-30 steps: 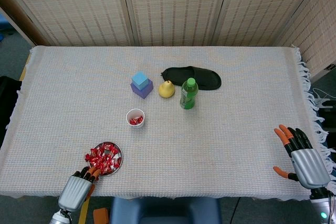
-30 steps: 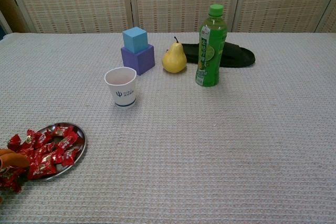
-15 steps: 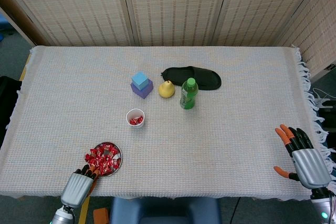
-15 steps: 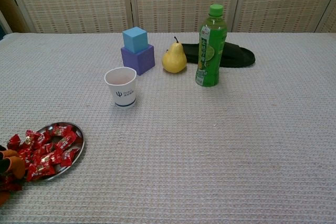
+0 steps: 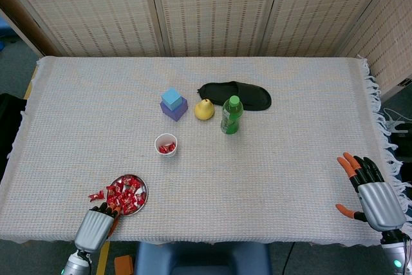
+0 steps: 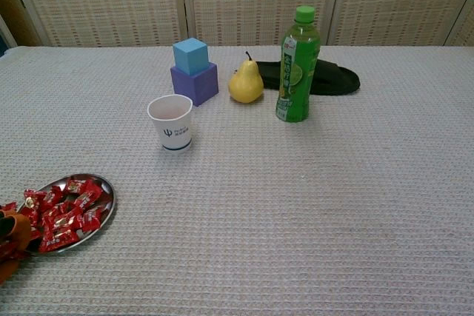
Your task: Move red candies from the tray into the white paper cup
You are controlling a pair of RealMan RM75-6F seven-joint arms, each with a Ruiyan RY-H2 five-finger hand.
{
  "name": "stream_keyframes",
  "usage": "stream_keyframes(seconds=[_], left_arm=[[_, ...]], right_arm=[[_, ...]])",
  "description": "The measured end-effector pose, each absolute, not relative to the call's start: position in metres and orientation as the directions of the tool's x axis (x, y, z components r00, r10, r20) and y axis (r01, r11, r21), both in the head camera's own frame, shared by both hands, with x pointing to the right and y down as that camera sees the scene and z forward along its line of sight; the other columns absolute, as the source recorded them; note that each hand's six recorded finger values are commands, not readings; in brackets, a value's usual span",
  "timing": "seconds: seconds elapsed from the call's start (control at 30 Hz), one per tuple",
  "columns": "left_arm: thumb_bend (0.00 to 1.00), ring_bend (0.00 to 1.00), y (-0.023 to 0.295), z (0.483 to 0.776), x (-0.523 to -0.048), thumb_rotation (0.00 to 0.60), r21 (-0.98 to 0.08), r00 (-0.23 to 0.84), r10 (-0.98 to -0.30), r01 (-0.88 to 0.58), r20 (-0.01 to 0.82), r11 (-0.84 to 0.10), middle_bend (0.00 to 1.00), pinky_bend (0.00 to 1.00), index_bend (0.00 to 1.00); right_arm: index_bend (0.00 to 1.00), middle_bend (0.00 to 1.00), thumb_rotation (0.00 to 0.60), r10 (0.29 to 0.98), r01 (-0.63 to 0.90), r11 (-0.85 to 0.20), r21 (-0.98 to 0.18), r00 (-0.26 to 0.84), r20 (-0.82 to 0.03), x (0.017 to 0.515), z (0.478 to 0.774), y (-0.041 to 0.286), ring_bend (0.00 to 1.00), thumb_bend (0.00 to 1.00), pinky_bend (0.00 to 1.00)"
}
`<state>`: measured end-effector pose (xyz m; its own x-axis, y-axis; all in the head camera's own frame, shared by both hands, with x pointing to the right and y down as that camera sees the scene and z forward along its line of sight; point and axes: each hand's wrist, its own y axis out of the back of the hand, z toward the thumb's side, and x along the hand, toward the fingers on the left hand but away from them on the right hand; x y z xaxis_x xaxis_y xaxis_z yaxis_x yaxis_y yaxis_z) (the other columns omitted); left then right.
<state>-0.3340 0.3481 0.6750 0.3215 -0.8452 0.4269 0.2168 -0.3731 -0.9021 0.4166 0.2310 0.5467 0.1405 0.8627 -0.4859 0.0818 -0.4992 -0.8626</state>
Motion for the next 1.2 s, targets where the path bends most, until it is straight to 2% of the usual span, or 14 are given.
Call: stream_keyframes(seconds=[0.4,0.7,0.97,1.2], left_arm=[[0.38,0.53,0.337,0.667,-0.341,0.600,-0.908,0.307,-0.854,0.148,0.420,-0.393,0.60,0.86,0.55],[0.38,0.54,0.317,0.647,-0.344,0.600,-0.887,0.300,-0.854,-0.050,0.426,-0.460,0.61,0.87,0.54],[0.38,0.54,0.256,0.625,-0.317,0.600,-0.894,0.365,-0.862,-0.142,0.353,-0.426,0.61,0.87,0.54],[0.39,0.54,0.199,0.634,-0.269,0.600,-0.872,0.439,-0.823,-0.156,0.360,-0.464,0.61,0.87,0.55]], right_arm=[[0.00,0.00,0.600,0.861,0.078,-0.503,-0.861,0.136,-0.490,0.416,0.549,0.230,0.00,0.02,0.00],[0.00,0.00,0.600,0.862,0.078,-0.502,-0.861,0.130,-0.490,0.417,0.550,0.230,0.00,0.02,0.00],[0.00,0.00,0.600,0.864,0.078,-0.499,-0.863,0.123,-0.488,0.417,0.551,0.228,0.00,0.02,0.00],[0.00,0.00,0.600,0.869,0.082,-0.493,-0.866,0.095,-0.486,0.423,0.552,0.223,0.00,0.02,0.00]])
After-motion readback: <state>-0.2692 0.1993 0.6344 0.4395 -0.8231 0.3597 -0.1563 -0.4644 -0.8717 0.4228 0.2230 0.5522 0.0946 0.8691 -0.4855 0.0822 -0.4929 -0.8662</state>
